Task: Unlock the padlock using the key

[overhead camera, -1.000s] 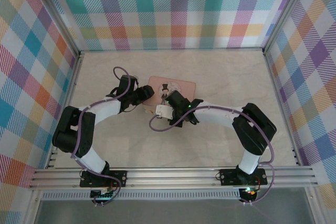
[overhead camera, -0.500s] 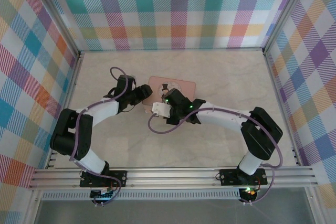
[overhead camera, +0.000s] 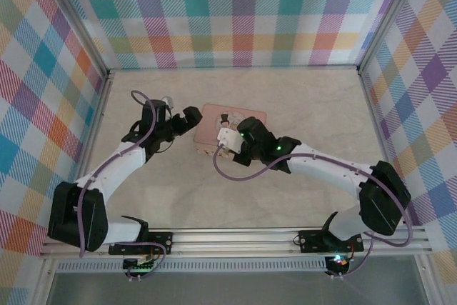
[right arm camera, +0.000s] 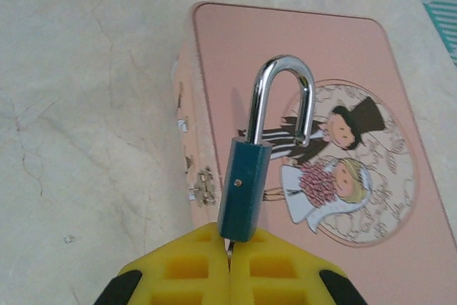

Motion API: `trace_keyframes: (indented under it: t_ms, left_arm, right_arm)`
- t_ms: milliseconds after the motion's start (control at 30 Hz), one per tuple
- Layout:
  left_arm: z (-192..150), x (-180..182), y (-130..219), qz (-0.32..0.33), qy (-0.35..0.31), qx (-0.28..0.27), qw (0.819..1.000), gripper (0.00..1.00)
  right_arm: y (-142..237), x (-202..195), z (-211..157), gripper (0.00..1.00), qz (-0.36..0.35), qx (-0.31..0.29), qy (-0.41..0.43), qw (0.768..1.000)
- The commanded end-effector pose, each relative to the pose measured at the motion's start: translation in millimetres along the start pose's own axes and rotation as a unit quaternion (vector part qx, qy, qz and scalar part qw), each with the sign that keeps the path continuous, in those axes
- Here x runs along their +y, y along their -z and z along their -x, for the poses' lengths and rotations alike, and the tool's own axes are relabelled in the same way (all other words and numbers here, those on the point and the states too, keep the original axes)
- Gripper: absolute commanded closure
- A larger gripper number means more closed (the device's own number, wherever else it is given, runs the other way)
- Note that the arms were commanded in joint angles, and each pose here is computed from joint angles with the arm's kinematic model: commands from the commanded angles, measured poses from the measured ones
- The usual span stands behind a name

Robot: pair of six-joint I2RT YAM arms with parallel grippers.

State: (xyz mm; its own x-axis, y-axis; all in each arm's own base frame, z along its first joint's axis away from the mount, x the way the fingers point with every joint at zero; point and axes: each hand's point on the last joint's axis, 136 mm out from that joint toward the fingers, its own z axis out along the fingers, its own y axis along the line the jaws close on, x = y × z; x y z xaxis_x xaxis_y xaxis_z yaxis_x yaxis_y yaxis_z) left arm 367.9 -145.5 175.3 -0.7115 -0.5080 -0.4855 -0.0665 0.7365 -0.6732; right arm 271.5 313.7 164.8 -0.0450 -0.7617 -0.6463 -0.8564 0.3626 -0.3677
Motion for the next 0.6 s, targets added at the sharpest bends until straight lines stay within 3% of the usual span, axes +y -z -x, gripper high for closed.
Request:
trace_keyframes:
  t_ms: [0,367,567]
  left_arm:
    - [-8,-4,16,-0.006,-0.015,0.027,1.000,0.00]
    - [-20,-22,38,-0.040,-0.029,0.061,0.997,0.00]
    - [-32,-13,34,-0.019,-0.007,0.095,0.995,0.00]
  right_arm:
    - [16,-15,1,1.00,-0.026,-0.012,-0.047,0.999]
    - [64,-66,-27,1.00,-0.091,0.026,-0.200,0.975]
    - [91,-109,-85,1.00,-0.175,0.124,-0.306,0.928]
